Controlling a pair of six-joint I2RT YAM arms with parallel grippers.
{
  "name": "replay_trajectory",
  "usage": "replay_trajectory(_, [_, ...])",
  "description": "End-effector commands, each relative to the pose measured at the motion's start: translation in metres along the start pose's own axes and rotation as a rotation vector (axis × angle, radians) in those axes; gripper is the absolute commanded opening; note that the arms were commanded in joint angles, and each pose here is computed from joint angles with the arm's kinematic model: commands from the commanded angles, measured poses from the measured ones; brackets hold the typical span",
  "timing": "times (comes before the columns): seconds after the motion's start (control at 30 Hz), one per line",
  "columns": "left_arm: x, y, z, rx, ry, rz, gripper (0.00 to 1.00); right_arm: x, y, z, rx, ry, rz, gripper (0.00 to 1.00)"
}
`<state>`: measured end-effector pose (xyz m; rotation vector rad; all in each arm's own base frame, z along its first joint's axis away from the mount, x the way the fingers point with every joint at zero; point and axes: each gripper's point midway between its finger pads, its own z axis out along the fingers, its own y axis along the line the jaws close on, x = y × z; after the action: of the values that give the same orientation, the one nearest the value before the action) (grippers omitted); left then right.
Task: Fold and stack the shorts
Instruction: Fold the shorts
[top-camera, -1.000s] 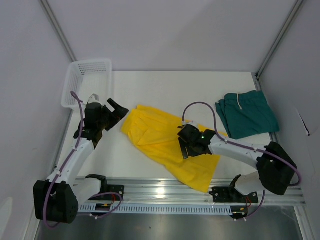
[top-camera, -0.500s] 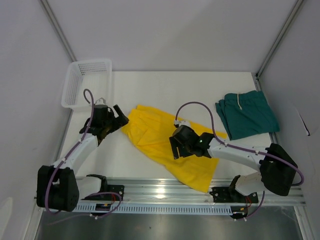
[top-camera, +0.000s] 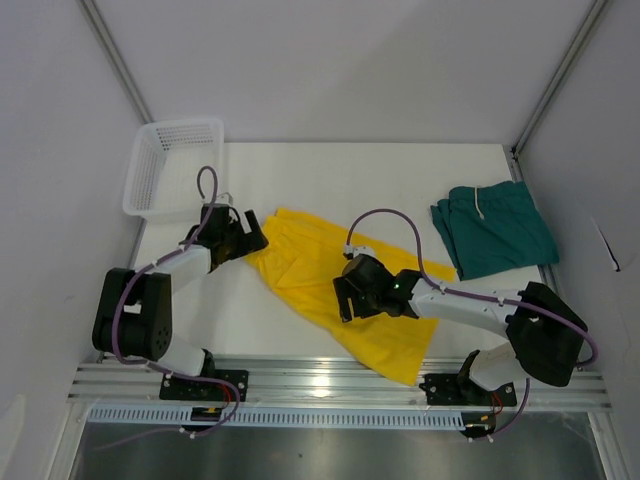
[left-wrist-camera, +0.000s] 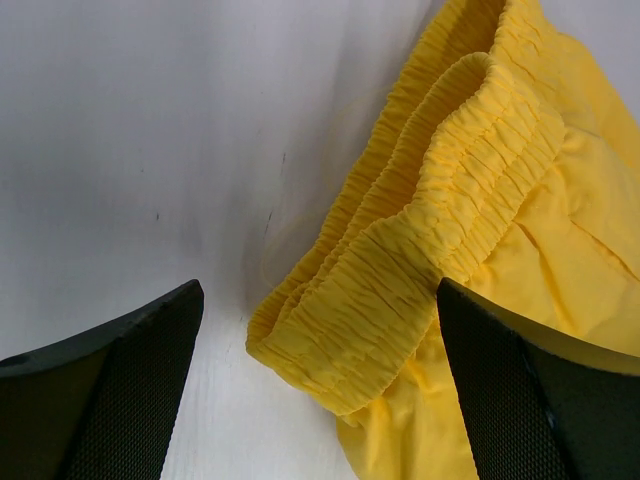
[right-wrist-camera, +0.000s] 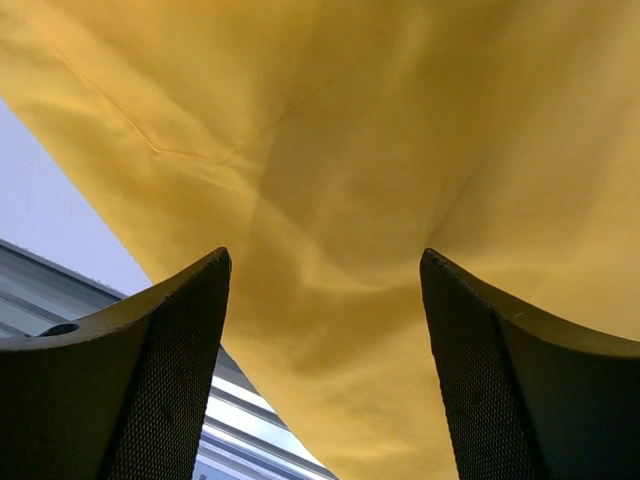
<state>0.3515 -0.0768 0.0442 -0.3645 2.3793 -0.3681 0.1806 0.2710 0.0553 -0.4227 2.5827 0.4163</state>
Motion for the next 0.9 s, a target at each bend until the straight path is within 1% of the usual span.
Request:
replay_trajectory(0.0, [-0.033,-0.027,0.008,0.104,-0.077,0.078,0.99,0.001,0.004,0.006,-0.015,-0.008,0.012,0.78])
replay_trajectory(0.07, [-0.024,-0.03,0.014,0.13,-0.032,0.092,0.99,0.004,0.003,0.008,-0.006,0.006,0.007,0.78])
replay_trajectory(0.2, [-0.018,-0.037,0.016,0.169,-0.014,0.12,0.99,0.005,0.001,0.01,-0.004,0.013,0.008,0.79])
replay_trajectory(0.47, [-0.026,-0.04,-0.014,0.196,-0.15,0.127,0.99,0.008,-0.001,0.013,-0.013,0.018,0.002,0.8])
replay_trajectory(0.63, [-0.032,-0.053,-0.025,0.278,-0.21,0.166,0.99,0.018,-0.006,0.02,0.012,0.068,-0.016,0.81])
replay_trajectory(0.8, [-0.028,-0.053,-0.014,0.219,-0.184,0.232,0.99,0.02,-0.013,0.021,0.052,0.097,-0.039,0.82])
replay_trajectory(0.87, [-0.017,-0.048,-0.004,0.179,-0.13,0.247,0.99,0.017,-0.012,0.019,0.046,0.095,-0.04,0.82])
